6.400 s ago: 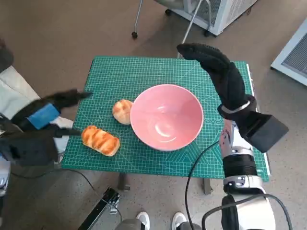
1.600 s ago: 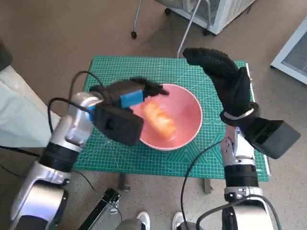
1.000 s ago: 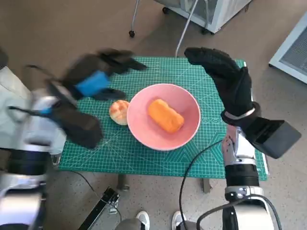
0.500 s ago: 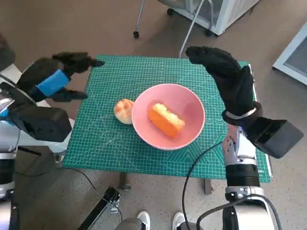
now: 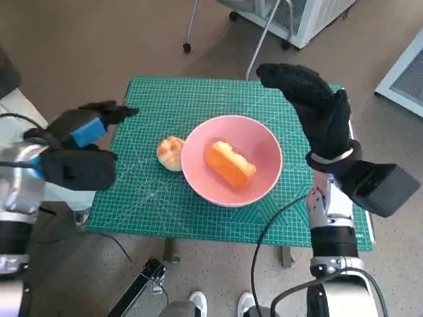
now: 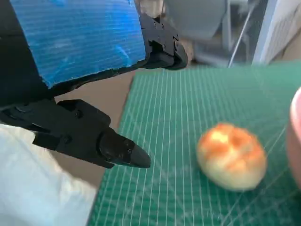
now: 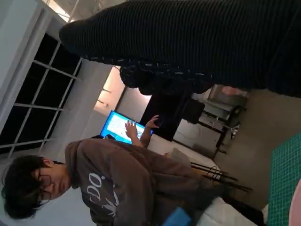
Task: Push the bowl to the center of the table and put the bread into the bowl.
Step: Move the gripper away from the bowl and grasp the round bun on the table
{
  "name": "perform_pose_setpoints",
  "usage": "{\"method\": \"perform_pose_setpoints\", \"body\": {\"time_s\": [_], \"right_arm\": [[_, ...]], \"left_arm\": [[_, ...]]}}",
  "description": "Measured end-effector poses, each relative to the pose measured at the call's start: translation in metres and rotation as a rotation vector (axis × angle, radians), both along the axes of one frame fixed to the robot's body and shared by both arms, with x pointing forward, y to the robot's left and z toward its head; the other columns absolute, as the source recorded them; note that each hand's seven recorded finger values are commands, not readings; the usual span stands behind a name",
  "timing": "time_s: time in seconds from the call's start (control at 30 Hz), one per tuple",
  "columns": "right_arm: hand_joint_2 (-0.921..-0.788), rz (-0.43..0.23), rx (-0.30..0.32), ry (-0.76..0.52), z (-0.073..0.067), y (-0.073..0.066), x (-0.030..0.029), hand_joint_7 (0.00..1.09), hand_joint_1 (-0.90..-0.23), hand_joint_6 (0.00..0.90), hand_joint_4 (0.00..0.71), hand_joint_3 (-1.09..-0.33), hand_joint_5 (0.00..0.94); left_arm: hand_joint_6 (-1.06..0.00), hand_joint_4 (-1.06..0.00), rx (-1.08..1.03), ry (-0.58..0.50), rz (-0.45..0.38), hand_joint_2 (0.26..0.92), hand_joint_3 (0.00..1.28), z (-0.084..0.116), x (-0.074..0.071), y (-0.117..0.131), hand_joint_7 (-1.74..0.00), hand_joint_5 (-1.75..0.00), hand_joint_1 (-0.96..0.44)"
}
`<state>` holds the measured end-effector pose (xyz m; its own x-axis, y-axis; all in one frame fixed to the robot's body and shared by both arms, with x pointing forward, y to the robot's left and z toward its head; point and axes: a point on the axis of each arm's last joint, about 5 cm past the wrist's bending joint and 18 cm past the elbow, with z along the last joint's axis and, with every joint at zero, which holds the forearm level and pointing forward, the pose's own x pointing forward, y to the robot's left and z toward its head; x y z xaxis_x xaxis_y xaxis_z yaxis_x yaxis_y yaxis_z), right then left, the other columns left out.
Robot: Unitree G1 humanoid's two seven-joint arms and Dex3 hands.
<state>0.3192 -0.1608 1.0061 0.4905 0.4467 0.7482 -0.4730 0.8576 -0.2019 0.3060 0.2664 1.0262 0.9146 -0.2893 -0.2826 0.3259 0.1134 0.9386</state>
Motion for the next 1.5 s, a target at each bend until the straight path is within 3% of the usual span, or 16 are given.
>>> {"method": "perform_pose_setpoints", "body": {"time_s": [0.87,1.03,1.2,1.5], "right_arm": [[-0.921,-0.018,-0.028,-0.044,0.006,-0.012,-0.0041,0.64,-0.642,-0.001,0.102,-0.755,0.209],[-0.921,-0.015,-0.032,-0.043,0.006,-0.012,-0.0050,0.64,-0.649,-0.001,0.060,-0.759,0.287],[-0.921,-0.011,-0.035,-0.041,0.006,-0.012,-0.0064,0.64,-0.650,-0.001,0.051,-0.759,0.303],[-0.921,-0.003,-0.038,-0.022,0.004,-0.014,-0.0092,0.63,-0.644,-0.001,0.038,-0.751,0.325]], "left_arm": [[-0.23,-0.13,0.035,0.032,-0.005,0.764,0.00,-0.031,0.029,-0.037,-0.12,0.00,-0.34],[-0.23,-0.13,0.031,0.037,-0.005,0.764,0.00,-0.035,0.032,-0.044,-0.12,0.00,-0.33],[-0.24,-0.13,0.041,0.057,-0.003,0.762,0.00,-0.040,0.034,-0.050,-0.13,0.00,-0.31],[-0.30,-0.22,0.034,0.122,0.015,0.770,0.00,-0.051,0.036,-0.056,-0.16,-0.03,-0.24]]}}
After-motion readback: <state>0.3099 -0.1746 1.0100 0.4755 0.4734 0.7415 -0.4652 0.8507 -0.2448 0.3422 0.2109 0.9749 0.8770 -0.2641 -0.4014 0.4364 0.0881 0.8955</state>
